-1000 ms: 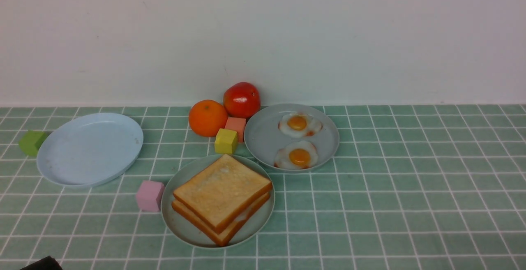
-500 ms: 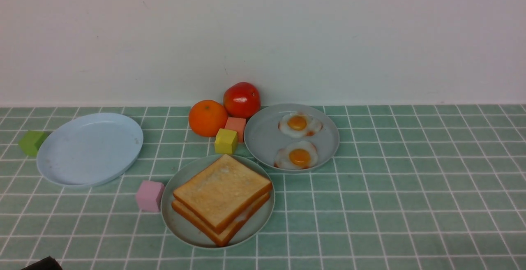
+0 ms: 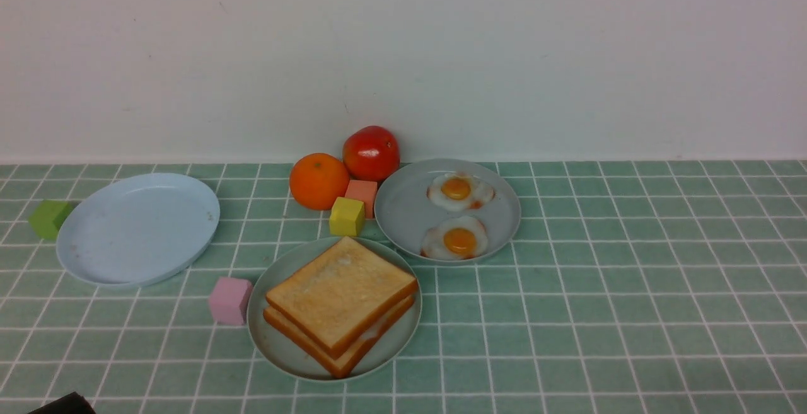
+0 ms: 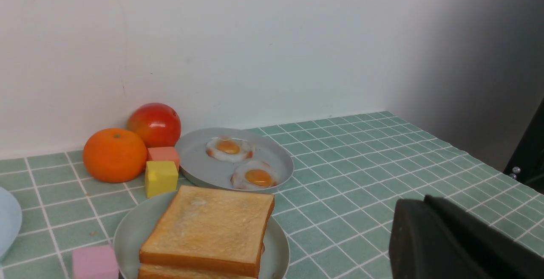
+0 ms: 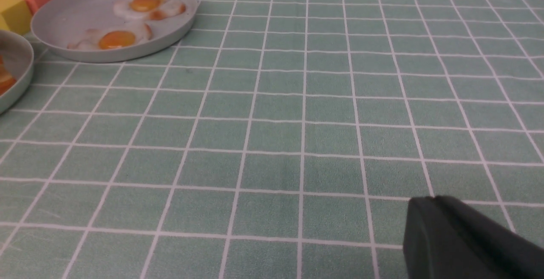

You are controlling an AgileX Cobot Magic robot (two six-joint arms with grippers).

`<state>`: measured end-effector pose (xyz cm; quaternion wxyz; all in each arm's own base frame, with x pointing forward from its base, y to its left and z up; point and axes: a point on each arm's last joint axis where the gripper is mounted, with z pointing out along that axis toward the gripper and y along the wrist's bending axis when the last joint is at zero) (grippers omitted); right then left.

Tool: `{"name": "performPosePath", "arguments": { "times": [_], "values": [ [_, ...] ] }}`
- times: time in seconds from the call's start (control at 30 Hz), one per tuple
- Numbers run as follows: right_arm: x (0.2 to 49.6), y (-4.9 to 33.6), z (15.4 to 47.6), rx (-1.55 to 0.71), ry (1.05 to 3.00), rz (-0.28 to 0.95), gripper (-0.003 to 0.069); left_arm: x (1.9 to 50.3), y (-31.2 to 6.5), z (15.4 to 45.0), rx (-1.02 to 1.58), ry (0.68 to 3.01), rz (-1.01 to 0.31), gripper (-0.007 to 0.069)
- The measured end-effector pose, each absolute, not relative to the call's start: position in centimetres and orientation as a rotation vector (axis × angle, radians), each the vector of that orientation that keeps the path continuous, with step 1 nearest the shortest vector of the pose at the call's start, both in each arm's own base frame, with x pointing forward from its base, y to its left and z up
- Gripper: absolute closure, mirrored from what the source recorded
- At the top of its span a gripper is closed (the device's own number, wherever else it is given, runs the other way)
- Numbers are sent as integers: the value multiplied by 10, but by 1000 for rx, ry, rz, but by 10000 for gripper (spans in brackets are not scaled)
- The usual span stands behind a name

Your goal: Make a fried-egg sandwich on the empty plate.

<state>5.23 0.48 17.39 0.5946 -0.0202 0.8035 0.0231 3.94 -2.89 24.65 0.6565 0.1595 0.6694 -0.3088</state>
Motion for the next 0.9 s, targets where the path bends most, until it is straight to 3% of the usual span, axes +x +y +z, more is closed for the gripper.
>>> {"name": "performPosePath", "arguments": {
  "times": [0.33, 0.5, 0.7, 0.9],
  "values": [
    [52, 5, 174, -47, 1868, 54, 660, 40, -29, 243, 345, 1527, -687, 601],
    [52, 5, 174, -47, 1868, 54, 658, 44, -20, 242, 187, 1502, -515, 638],
    [52, 5, 174, -47, 1868, 54, 654, 55, -8, 204, -79, 1581, -287, 638],
    [52, 5, 174, -49, 1870, 53, 648, 53, -6, 173, -153, 1846, -247, 638]
  ]
}}
